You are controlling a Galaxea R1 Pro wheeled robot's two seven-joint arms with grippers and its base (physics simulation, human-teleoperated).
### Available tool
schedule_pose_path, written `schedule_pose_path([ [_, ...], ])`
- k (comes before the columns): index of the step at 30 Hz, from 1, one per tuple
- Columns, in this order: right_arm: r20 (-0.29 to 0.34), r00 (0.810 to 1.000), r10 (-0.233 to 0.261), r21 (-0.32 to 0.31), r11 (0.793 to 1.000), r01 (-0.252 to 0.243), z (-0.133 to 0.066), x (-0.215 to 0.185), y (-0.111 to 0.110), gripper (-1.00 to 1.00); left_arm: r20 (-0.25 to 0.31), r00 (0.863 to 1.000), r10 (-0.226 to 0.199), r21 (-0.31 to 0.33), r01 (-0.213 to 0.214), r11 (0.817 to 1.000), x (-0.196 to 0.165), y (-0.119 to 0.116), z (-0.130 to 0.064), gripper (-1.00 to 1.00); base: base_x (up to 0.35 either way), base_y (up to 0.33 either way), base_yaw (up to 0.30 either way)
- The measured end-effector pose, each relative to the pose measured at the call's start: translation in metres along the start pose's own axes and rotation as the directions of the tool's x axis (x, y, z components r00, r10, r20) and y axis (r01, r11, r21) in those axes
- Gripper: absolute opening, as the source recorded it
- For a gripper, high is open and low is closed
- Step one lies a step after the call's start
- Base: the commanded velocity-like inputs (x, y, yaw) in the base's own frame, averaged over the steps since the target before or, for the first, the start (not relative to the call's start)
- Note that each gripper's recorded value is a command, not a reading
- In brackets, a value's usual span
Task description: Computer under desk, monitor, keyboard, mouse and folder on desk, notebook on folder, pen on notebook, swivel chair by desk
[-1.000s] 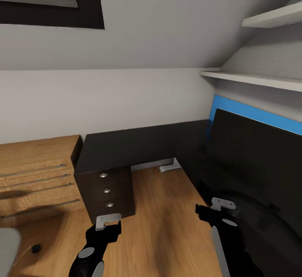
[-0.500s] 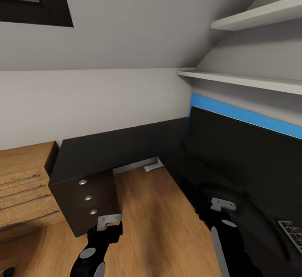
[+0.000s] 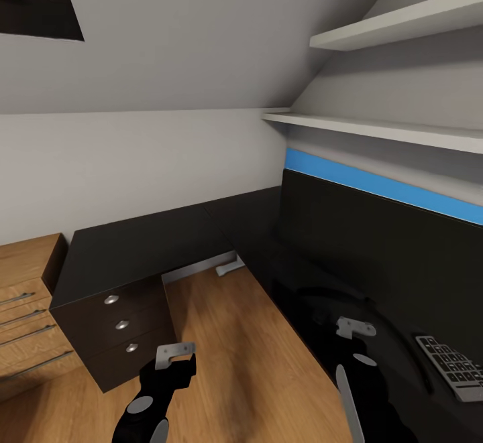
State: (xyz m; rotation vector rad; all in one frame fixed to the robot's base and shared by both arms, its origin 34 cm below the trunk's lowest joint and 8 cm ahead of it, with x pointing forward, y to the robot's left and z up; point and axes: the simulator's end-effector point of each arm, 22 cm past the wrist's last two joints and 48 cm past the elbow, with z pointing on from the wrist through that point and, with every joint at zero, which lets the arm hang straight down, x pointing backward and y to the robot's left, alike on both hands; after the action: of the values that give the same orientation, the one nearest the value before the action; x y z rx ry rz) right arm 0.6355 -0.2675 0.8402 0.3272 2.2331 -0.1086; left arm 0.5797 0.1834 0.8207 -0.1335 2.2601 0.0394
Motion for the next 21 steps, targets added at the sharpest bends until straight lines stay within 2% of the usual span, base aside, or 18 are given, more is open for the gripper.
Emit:
schedule_pose_path([
  [7,0.024,1.000,-0.019,0.009,1.000,0.019,0.016,0.021,0.003,1.00,0.005,1.000,-0.002,0.001,0.002,1.000,-0.002,0.000,-0.001,1.00,0.014,0.001,-0.004],
  [12,0.052,0.998,-0.038,0.015,0.999,0.037,0.025,0.034,0.004,1.00,0.007,1.000,-0.002,0.002,0.002,1.000,-0.003,-0.001,-0.001,1.00,0.205,0.047,0.000],
  [21,0.009,0.996,-0.087,0.039,0.996,0.086,0.044,0.068,-0.015,1.00,0.006,1.000,0.009,0.017,-0.009,1.000,-0.001,-0.009,-0.003,1.00,0.074,0.006,0.000],
])
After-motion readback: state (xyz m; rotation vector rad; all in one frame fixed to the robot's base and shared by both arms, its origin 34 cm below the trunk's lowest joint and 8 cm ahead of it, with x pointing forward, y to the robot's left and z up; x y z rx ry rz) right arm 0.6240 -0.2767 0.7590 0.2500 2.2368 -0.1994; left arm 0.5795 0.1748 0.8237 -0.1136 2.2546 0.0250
